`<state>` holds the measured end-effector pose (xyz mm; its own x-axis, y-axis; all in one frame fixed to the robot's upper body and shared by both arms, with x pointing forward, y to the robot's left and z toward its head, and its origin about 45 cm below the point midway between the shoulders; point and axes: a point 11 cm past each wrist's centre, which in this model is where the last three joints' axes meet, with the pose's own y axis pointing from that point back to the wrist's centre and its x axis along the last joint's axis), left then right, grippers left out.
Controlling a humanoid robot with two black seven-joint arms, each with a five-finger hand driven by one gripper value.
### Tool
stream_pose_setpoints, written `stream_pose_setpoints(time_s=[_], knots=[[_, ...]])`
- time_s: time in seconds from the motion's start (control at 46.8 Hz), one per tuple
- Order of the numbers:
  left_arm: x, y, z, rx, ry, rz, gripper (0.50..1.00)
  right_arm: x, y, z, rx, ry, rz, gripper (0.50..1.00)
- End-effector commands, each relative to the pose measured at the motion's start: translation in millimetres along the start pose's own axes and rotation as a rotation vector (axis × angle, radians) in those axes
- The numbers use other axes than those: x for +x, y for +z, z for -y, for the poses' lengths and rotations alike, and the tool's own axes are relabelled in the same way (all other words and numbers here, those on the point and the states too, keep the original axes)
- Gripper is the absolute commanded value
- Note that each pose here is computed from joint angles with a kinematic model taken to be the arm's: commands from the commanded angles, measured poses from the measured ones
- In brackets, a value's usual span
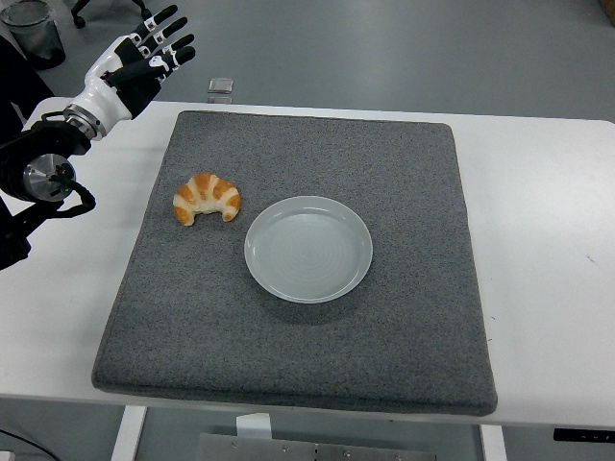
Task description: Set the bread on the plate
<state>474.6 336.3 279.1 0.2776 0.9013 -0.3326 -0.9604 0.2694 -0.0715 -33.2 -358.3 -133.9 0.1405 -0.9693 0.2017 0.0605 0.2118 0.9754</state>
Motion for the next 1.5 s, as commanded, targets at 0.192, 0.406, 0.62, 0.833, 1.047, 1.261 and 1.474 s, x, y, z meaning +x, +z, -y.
stream_pose_setpoints(time_s=[0.192,0.406,0.62,0.833,1.047,1.261,1.474], knots=[[-16,13,-6,0.022,-0.034,0.042,0.986,-0.1,0.0,0.0,0.000,-0.001,0.000,0.938],[-44,34,-15,0.071,-0.069,0.229,0.984,-0.1,0.0,0.0,0.000,-0.001,0.000,0.938],[-59,35,-18,0.121,-0.147,0.601,0.984,-0.1,0.0,0.0,0.000,-0.001,0.000,0.938],[-57,22,-40,0.176,-0.274,0.926,0.984,-0.1,0.0,0.0,0.000,-0.001,0.000,0.940],[-49,20,-60,0.189,-0.407,1.225,0.984,1.1,0.0,0.0,0.000,0.003,0.000,0.940],[-38,6,-68,0.203,-0.405,1.294,0.984,1.1,0.0,0.0,0.000,0.003,0.000,0.938],[-24,-17,-69,0.213,-0.387,1.374,0.984,1.1,0.0,0.0,0.000,0.003,0.000,0.938]])
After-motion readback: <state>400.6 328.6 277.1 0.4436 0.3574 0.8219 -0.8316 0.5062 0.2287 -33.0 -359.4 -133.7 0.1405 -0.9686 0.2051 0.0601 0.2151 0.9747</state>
